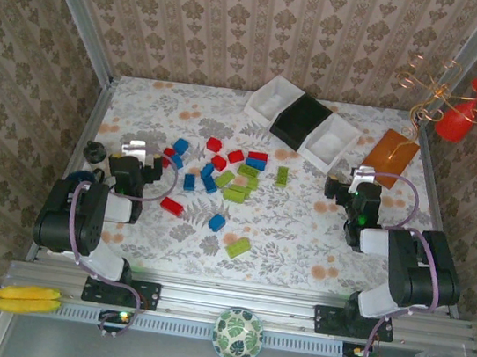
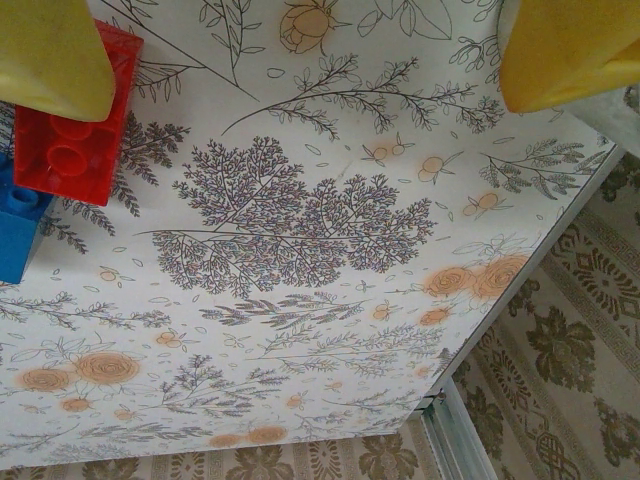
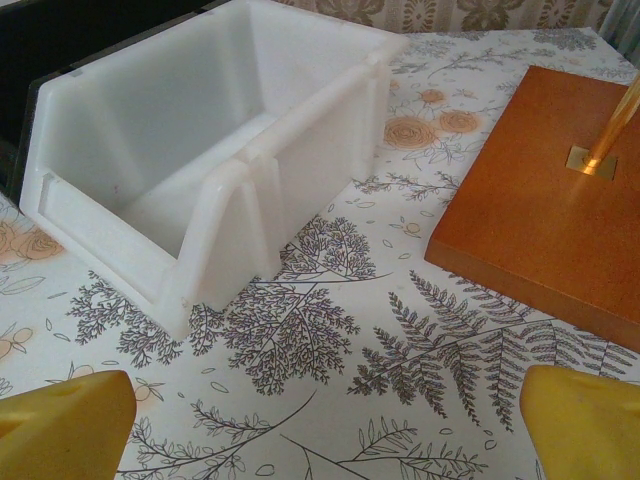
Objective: Sort the legos into containers by color
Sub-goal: Rotate the container at the top-center of the table.
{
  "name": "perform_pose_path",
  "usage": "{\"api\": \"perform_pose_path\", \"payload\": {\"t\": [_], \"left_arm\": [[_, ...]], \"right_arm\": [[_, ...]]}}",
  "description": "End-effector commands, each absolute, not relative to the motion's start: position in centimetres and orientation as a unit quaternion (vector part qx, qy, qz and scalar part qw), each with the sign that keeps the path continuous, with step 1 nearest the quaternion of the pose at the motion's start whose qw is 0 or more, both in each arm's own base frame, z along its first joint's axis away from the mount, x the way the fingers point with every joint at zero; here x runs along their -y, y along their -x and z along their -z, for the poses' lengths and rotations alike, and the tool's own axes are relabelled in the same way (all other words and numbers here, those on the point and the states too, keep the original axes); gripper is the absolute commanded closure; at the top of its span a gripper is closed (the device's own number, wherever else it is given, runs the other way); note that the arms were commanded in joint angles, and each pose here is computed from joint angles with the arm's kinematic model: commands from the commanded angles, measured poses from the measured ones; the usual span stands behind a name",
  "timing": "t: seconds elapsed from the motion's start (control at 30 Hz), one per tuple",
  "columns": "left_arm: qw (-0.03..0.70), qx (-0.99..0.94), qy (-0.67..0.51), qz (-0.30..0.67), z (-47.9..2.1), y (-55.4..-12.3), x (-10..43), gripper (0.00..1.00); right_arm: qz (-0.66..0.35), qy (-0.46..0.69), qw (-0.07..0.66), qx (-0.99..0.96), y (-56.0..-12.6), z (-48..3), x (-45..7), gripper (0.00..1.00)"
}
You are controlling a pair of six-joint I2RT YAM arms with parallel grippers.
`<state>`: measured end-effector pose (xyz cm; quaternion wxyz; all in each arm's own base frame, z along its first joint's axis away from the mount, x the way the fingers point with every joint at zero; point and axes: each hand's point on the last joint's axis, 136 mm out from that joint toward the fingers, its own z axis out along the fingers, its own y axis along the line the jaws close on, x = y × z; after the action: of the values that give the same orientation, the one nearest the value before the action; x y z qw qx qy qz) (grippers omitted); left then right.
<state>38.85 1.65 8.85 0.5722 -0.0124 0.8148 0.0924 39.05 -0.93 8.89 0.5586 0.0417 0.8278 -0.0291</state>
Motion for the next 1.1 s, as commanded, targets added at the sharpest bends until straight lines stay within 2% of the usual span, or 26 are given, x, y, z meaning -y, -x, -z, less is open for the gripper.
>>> {"api": "perform_pose_path", "payload": {"t": [0.0, 0.23, 0.37, 0.47, 0.57, 0.7, 0.8, 0.9, 1.07], "left_arm": [[0.588, -0.802, 0.01, -0.099, -10.0, -39.6, -1.6, 0.0], [0.601, -0.792, 0.012, -0.11, -11.3, -38.9, -1.7, 0.0], [0.593, -0.791, -0.008, -0.147, -15.4, -38.7, -0.4, 0.0], [0.601, -0.796, 0.031, -0.071, -18.1, -38.2, 0.7, 0.0], [0.61, -0.792, 0.012, 0.033, -19.8, -38.1, 4.1, 0.0], [0.609, -0.783, -0.009, 0.123, -21.1, -38.2, 9.0, 0.0], [0.596, -0.789, -0.045, 0.139, -21.2, -38.2, 12.1, 0.0], [0.584, -0.8, -0.04, 0.13, -20.7, -38.0, 12.6, 0.0], [0.583, -0.798, -0.041, 0.146, -20.7, -37.0, 13.3, 0.0]], "right_arm": [[0.03, -0.042, 0.572, -0.819, -39.9, -9.8, 1.1, 0.0], [0.068, -0.069, 0.572, -0.815, -39.5, -11.5, 2.0, 0.0], [0.072, -0.124, 0.558, -0.817, -37.9, -14.8, 2.9, 0.0], [0.011, -0.164, 0.571, -0.805, -37.2, -17.1, 1.6, 0.02], [0.0, -0.144, 0.57, -0.809, -37.7, -18.5, -2.2, 0.04], [0.001, -0.109, 0.541, -0.834, -41.8, -18.7, -7.1, 0.04], [0.011, -0.109, 0.493, -0.863, -46.1, -16.9, -8.9, 0.04], [0.028, -0.132, 0.459, -0.878, -49.4, -14.9, -9.3, 0.06], [0.026, -0.17, 0.415, -0.893, -53.8, -12.0, -8.7, 0.17]]}}
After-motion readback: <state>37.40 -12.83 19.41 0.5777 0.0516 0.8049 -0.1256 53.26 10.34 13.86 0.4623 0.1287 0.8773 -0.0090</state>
